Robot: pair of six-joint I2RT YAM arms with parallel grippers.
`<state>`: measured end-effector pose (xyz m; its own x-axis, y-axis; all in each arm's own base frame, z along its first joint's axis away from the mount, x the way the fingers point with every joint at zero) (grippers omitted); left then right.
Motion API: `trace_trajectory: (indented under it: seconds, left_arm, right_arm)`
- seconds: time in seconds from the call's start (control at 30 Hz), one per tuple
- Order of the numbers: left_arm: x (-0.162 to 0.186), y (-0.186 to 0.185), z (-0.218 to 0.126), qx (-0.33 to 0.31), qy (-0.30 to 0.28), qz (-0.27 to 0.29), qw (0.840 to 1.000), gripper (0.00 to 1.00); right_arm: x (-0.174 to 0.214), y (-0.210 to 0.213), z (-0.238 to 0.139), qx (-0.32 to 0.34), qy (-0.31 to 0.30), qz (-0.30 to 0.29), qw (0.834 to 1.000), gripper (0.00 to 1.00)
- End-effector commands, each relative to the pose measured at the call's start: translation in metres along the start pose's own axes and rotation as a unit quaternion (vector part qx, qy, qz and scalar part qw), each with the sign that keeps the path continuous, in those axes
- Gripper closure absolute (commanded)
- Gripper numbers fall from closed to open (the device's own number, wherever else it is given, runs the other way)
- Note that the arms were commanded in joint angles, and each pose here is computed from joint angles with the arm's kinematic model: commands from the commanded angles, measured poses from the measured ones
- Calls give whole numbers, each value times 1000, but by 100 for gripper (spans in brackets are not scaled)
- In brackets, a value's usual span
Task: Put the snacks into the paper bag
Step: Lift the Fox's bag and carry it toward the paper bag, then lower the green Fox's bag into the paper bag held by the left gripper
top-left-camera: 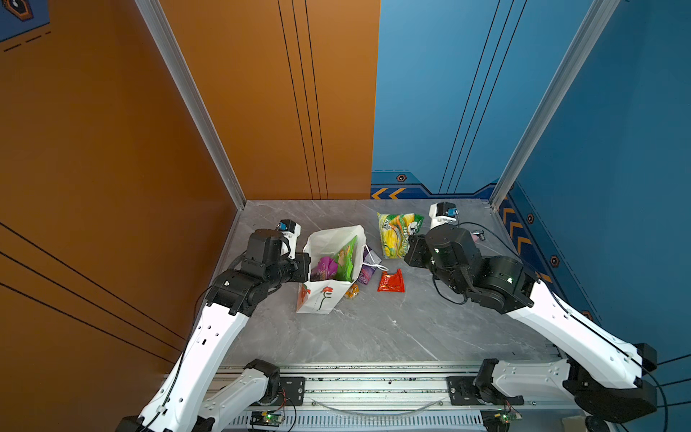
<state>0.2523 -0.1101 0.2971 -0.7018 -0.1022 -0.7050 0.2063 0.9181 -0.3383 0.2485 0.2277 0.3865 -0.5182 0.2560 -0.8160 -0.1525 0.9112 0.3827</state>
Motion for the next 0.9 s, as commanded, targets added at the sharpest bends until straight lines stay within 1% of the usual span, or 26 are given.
trace_trajectory:
  seconds: [0.0,0.27,0.4,0.53,0.73,0.87]
  left_arm:
    - [-21,-12,-13,13,-40,18,999,100]
    - [-21,-19,-12,13,-40,26,999,100]
    - [-22,-20,-12,11,-41,28,999,100]
    - [-23,-21,-12,10,-42,30,999,100]
    - [-25,-22,-12,8,-43,29,999,100]
    - [-28,-25,-12,7,-44,32,999,100]
  right_arm:
    - [-27,26,-9,-25,-57,13,998,100]
    - [-15,77,-1,-70,-56,12,996,100]
    - [0,96,8,-78,-36,-4,996,100]
    - [17,102,16,-77,-3,-19,997,100]
    - [36,98,16,-45,22,-42,998,100]
    - [51,98,16,-27,52,-66,996,100]
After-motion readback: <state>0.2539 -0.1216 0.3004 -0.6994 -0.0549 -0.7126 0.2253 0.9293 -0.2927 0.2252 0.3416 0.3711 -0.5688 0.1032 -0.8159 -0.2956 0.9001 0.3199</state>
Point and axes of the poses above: each gripper's point midway between its finger pads, its own z axis out along the fingers, its own y axis along the line the jaws close on, x = y × z, the point moved 2 cm from there along -z, back along the fingers, and after that the axes turned 2 degrees about -z, right-handed, at the moved point
